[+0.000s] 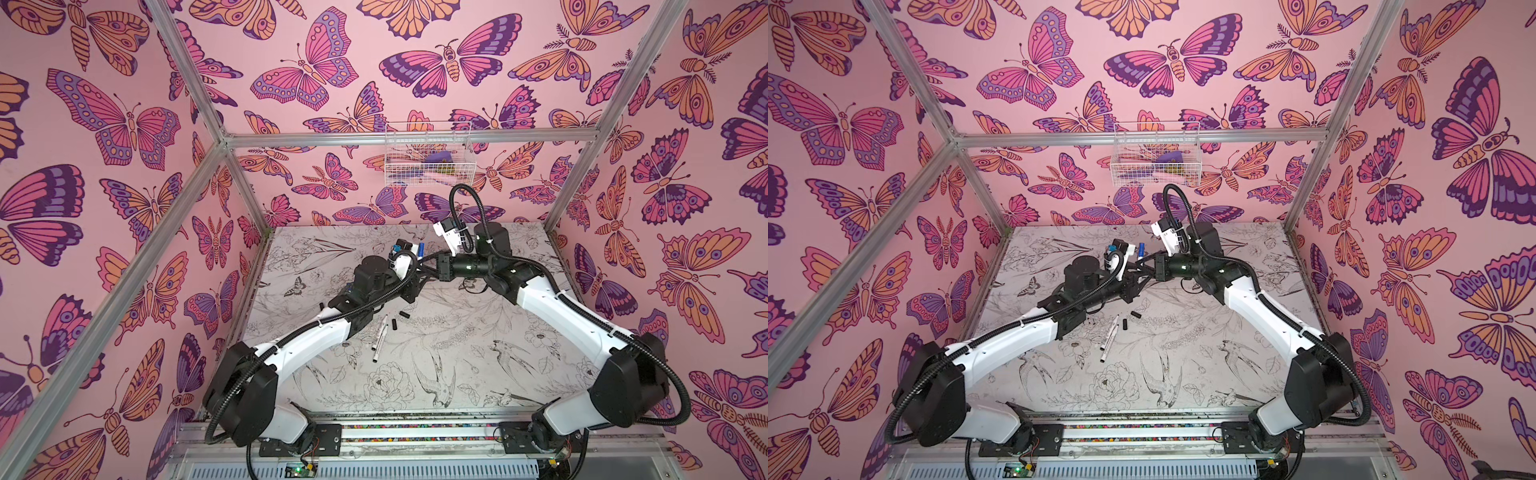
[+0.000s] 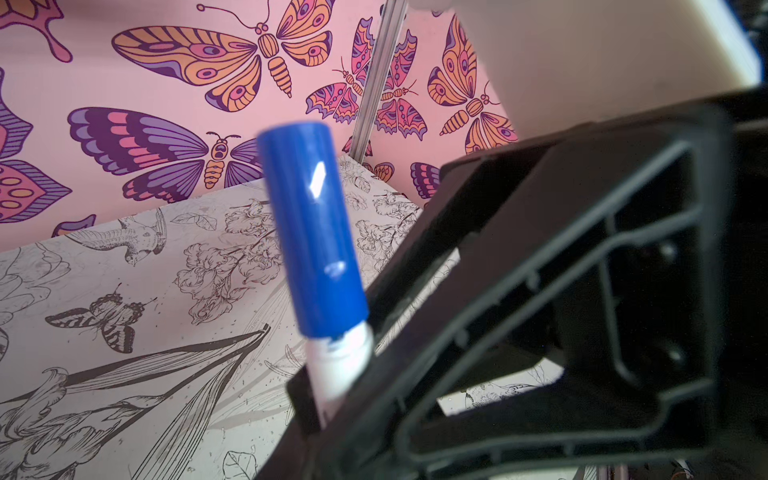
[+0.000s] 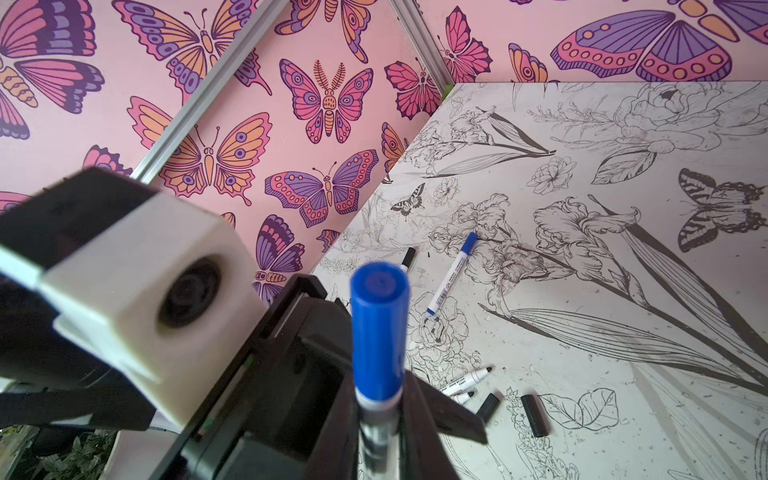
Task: Insert the pens into the pen caps
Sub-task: 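Push the blue cap down onto the marker while the left gripper holds it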
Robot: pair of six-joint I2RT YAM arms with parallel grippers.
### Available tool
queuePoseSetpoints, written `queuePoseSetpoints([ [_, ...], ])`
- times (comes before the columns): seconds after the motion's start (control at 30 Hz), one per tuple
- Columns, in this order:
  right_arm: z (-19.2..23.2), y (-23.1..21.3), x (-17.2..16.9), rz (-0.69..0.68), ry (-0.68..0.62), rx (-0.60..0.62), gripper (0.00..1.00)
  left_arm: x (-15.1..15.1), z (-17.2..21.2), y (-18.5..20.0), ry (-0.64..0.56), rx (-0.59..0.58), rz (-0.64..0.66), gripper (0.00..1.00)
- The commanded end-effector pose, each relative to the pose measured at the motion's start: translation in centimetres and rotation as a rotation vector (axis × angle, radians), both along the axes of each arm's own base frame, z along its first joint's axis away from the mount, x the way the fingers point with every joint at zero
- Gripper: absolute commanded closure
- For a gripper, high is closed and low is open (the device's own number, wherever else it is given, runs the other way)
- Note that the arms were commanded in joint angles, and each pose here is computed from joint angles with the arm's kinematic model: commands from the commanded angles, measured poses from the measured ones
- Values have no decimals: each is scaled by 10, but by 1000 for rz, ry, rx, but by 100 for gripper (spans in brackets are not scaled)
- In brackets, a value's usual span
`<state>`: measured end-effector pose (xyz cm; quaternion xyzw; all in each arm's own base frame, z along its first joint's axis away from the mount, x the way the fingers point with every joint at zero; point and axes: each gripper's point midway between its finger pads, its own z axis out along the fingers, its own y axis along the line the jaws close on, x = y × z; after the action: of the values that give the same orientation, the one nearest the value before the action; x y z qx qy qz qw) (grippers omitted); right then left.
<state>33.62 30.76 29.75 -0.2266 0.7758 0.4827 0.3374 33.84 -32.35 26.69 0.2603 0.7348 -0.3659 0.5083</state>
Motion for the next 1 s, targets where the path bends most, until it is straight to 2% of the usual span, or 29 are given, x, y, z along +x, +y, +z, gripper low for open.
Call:
queuePoseSetpoints([
  [0.0,22,-2,-7,16,-81,-6,98,-4,4,2,-1,2,-21,66],
  [0.3,20,-3,-8,19,-88,-20,99,-11,0,5,22,31,-37,68],
  [0.6,19,-6,-12,24,-101,-39,99,-13,-6,1,53,26,-68,95],
  [0.7,22,-5,-14,29,-101,-31,98,-13,-5,-1,44,5,-74,100],
  [0.73,23,-5,-14,27,-100,-27,96,-13,-5,-1,42,-2,-72,100],
  [0.87,33,-7,-11,-1,-95,2,69,-13,-7,-2,43,-26,-78,100],
  [0.97,42,-10,-8,-34,-110,19,58,-15,-8,-2,33,-38,-77,100],
])
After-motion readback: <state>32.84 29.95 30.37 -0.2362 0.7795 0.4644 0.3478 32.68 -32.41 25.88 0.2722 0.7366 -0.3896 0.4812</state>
